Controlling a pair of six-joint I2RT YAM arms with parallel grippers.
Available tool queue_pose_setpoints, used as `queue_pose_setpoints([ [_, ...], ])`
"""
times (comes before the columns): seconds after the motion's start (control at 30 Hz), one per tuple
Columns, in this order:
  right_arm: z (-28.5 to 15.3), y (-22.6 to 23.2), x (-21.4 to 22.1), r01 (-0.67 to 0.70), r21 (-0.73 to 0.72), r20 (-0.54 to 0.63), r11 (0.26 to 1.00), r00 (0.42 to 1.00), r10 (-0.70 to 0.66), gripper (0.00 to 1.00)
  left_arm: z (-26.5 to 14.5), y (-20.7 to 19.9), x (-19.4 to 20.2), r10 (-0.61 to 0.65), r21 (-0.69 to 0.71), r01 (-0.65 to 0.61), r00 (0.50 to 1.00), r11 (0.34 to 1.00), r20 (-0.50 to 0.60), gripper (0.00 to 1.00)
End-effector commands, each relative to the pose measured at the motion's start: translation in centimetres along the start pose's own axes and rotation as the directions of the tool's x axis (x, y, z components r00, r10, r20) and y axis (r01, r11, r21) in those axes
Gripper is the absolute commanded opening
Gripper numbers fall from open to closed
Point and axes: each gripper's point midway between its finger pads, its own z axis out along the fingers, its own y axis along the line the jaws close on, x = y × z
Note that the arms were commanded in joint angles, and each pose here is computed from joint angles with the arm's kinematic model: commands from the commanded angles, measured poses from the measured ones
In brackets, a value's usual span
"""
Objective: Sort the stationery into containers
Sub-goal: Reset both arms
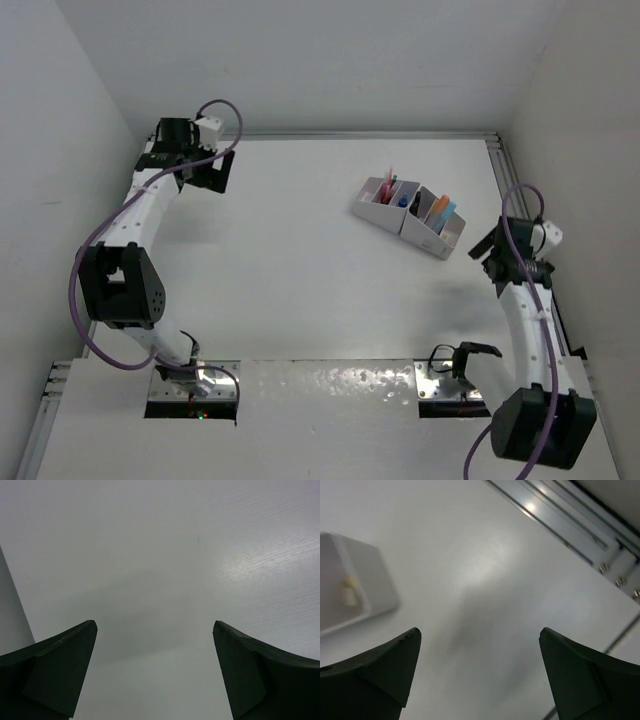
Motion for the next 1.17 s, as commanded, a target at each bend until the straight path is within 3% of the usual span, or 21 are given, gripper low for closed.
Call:
queue_pose_setpoints([
  [0.0, 0.4, -5.1, 4.8, -0.131, 0.180, -0.069, 0.975, 0.987, 0.146, 0.99, -2.2, 3.1, -0.4, -0.116, -0.067, 0.121, 0.991, 0.990, 0.073, 1.00],
  [0.27, -0.4, -8.0, 6.2, -0.391, 0.203, 0.099, 0.898, 0.920, 0.378, 0.99, -3.8, 4.2, 4.1, -0.143, -0.086, 0.143, 0.990, 0.986, 0.006, 1.00],
  [0.5, -1.5, -9.3, 5.9, -0.349, 0.255, 0.110, 0.902, 0.937, 0.331, 0.99, -4.5, 3.4, 6.8, -0.118, -0.092, 0.115, 0.992, 0.989, -0.033, 1.00],
  [0.83, -2.1, -8.9, 5.3, -0.297, 0.206, 0.109, 0.933, 0.954, 0.279, 0.99, -5.1, 2.3, 8.8, -0.109, -0.070, 0.104, 0.991, 0.992, -0.075, 1.00],
  [1.13, -2.3, -8.2, 4.2, -0.328, 0.138, 0.162, 0.935, 0.938, 0.305, 0.99, -5.3, 1.8, 9.3, -0.117, -0.059, 0.112, 0.989, 0.992, -0.086, 1.00],
])
